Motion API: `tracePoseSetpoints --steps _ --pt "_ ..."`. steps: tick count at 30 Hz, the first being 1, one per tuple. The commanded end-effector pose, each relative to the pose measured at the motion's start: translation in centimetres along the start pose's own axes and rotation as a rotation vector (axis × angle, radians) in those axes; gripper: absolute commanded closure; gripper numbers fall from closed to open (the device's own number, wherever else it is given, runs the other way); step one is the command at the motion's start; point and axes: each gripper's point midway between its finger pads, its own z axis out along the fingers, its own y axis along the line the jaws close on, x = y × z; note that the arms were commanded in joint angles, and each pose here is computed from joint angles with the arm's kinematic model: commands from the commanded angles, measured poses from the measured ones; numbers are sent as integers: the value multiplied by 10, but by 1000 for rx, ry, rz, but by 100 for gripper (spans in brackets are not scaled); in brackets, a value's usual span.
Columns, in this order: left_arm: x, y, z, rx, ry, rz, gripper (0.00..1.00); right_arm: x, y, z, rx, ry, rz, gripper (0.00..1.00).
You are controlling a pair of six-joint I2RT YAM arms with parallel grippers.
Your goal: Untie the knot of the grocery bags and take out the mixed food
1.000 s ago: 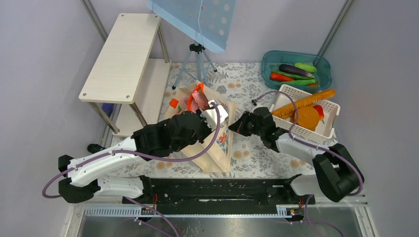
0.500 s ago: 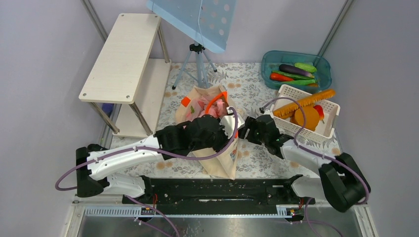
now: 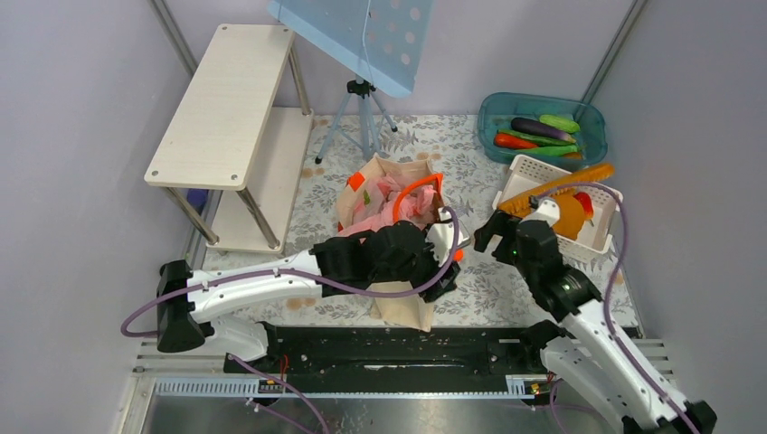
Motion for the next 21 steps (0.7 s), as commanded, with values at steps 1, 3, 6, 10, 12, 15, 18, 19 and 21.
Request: tracePoseSetpoints --steps 1,3,6,10,12,15,18,19,21 --pt "-42 -32 -24 148 -106 4 24 -38 21 -41 -126 -103 -4 0" --pt "-50 -37 -35 176 -124 3 11 -51 49 -63 -288 -133 -21 1" --pt "-59 -41 -52 194 -153 10 1 -61 70 -81 -393 -126 -75 1" --pt "-64 -42 -71 202 -172 20 1 -62 94 -90 -492 -63 -148 1" --pt "-64 -38 -77 181 -166 27 1 -65 105 -92 -534 -51 -162 1" --pt "-65 -19 -89 72 -165 31 1 -69 116 -91 -564 -47 -174 0" --pt "-71 11 -106 -90 -181 14 1 -70 122 -87 -568 -30 -198 8" --pt "-73 22 -113 -141 -181 4 1 -70 124 -87 -568 -23 -205 11" --pt "-73 47 -124 -238 -160 -25 1 -71 128 -86 -567 -14 -217 15"
